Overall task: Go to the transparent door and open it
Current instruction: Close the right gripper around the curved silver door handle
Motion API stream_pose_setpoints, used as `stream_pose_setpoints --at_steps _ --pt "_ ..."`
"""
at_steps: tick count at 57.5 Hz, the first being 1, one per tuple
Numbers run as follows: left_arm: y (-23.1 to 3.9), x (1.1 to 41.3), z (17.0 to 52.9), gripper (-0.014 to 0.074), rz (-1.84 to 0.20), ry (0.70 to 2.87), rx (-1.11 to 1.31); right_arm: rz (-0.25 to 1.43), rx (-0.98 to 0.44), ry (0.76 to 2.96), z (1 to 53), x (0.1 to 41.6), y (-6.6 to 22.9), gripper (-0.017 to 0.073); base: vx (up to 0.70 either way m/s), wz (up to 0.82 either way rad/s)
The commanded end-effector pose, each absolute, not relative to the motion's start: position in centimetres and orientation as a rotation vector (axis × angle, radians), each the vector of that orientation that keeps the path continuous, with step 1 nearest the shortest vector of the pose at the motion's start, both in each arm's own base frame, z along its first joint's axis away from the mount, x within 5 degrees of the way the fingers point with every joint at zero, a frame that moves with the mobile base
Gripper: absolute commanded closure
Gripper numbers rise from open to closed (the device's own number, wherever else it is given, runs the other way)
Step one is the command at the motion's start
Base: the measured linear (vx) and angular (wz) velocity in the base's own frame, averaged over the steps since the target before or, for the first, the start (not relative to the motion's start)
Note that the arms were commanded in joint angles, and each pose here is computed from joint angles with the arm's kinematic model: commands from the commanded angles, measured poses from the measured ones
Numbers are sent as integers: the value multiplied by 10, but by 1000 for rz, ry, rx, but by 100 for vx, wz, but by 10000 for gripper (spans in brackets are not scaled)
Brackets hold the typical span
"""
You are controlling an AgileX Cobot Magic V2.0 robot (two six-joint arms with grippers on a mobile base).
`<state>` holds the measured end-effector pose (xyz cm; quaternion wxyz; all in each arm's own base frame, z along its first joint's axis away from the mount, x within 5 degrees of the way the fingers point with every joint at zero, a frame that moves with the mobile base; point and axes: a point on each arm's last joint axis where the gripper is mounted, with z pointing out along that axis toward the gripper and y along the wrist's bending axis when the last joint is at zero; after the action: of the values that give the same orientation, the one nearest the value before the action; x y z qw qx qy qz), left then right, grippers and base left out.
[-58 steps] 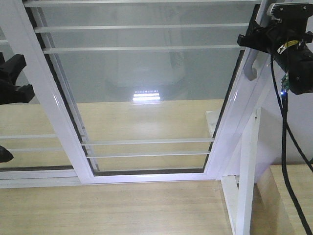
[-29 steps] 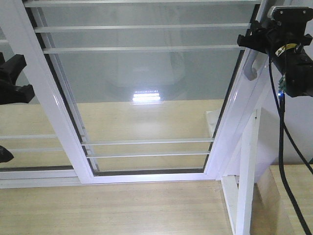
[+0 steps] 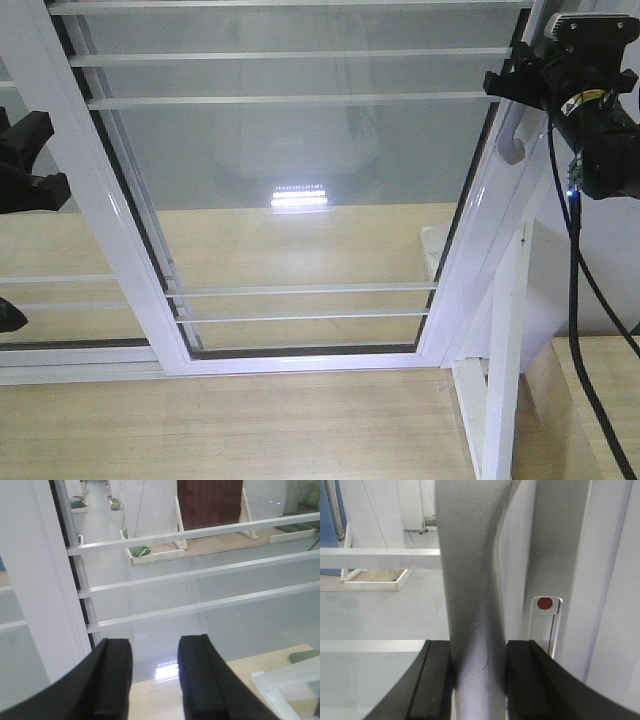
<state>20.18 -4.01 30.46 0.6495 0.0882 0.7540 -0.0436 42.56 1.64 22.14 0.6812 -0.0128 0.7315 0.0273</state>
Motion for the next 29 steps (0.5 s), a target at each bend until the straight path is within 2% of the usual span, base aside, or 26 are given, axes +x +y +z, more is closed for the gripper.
stream_pose_setpoints --at_steps 1,29 --pt "-40 202 327 213 -106 1590 171 95 -168 1469 260 422 45 314 0 0" --pt "-40 202 327 213 -106 1590 171 205 -269 1458 259 412 102 314 0 0"
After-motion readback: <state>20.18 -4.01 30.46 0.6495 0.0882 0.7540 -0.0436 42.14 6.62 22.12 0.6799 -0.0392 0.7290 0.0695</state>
